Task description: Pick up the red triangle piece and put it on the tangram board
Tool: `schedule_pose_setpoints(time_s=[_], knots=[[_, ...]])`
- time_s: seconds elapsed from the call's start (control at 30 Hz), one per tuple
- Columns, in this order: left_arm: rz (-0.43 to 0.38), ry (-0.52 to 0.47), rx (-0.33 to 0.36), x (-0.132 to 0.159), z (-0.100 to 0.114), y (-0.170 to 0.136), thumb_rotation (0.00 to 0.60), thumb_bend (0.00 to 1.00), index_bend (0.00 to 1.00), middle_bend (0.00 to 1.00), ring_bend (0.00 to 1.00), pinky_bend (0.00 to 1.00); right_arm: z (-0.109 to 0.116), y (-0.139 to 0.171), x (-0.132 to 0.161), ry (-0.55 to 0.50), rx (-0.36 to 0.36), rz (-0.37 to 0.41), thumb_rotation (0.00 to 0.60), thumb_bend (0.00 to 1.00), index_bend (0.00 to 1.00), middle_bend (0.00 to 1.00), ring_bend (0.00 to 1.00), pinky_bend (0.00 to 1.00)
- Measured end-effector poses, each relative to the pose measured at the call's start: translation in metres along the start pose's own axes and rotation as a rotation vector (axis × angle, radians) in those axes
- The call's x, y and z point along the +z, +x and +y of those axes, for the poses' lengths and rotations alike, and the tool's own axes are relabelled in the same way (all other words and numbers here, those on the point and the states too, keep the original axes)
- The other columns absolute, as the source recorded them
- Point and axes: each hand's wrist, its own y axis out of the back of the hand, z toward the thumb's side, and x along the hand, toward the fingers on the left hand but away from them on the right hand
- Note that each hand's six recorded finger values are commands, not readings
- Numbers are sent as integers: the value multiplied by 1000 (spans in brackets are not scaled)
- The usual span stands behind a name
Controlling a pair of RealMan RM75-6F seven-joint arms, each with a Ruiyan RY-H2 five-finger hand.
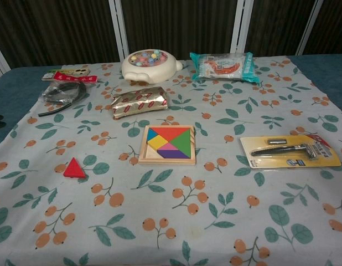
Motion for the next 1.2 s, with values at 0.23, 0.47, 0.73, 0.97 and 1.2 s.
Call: schedule_pose_setpoints(time_s=[0.23, 0.47, 0.73, 0.97, 1.2], knots=[[-22, -61, -22, 8, -5, 5, 600, 394, 0, 30, 49, 203, -2, 2, 1, 3, 12, 5, 600, 150, 0, 0, 0, 0], [-60, -134, -7, 36, -18, 40, 600, 392, 117, 945, 967, 997, -3, 0, 1, -4, 18, 9, 600, 150, 0, 0, 0, 0], [-41, -148, -77, 58, -30, 91, 600, 395, 270, 1000, 1000, 1000, -7, -3, 5, -3, 38, 25, 600, 149, 0, 0, 0, 0], [-18, -106, -115, 68, -37, 118, 600, 396, 317, 1000, 1000, 1000, -8, -4, 6, -3, 49, 30, 600, 150, 0, 0, 0, 0], [36, -41, -179, 65, -48, 130, 600, 393, 326, 1000, 1000, 1000, -6, -2, 5, -9, 45, 31, 600, 150, 0, 0, 0, 0]])
